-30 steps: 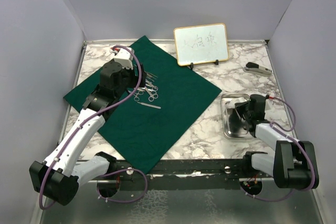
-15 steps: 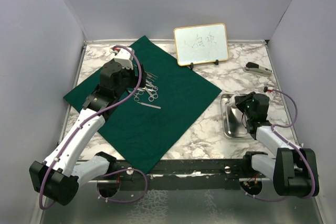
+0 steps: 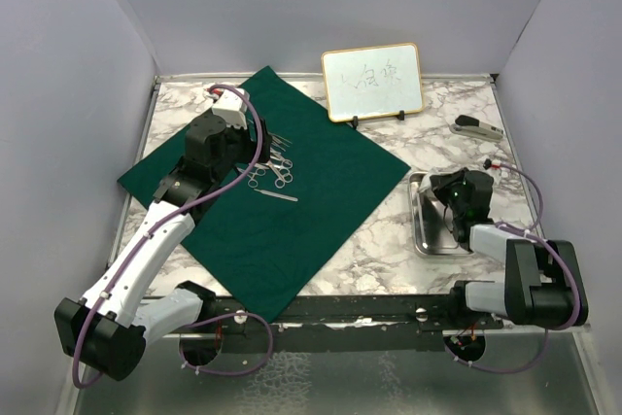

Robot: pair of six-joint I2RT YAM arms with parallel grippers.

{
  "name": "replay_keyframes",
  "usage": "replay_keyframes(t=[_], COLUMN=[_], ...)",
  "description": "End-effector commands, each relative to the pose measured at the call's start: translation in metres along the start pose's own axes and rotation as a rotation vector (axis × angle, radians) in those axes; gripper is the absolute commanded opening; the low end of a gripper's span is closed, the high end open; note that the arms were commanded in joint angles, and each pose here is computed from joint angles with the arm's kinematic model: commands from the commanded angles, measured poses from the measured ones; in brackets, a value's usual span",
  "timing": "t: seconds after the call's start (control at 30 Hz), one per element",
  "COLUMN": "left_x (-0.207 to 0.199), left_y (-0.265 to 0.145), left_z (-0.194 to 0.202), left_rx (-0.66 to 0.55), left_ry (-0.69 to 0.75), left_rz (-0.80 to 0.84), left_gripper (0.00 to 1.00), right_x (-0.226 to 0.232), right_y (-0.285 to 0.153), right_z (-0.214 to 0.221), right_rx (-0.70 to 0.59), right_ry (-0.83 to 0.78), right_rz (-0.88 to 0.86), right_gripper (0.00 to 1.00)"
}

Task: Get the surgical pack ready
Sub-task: Place the medical item in the container.

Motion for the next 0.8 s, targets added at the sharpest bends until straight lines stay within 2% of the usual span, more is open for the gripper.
replay_keyframes(t=[0.0, 0.43, 0.77], left_x=[-0.004, -0.004, -0.004], left_y=[-0.001, 0.001, 0.001], left_z=[-0.001, 0.000, 0.001], left_rx=[-0.016, -0.007, -0.004], left_ry=[0.015, 0.018, 0.019], left_rz=[0.037, 0.041, 0.043], left_gripper=[0.75, 0.75, 0.75], right_x=[0.001, -0.015, -0.017], right_y=[0.007, 0.009, 0.010], right_z=[-0.012, -0.003, -0.002], right_rx=[-0.075, -0.076, -0.082], right_ry=[0.032, 0.024, 0.031], right_rz=[0.024, 0.135, 0.156], right_gripper=[0.01, 0.01, 0.01])
Point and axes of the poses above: each gripper's point midway between its finger pads, its own y axis out along the fingers, its own x axis along the line the jaws close on, z = x × y, the point moved 9 cm from there along -y, back along the fingers, and after that the axes turned 12 degrees about -y, right-handed, at the moved point
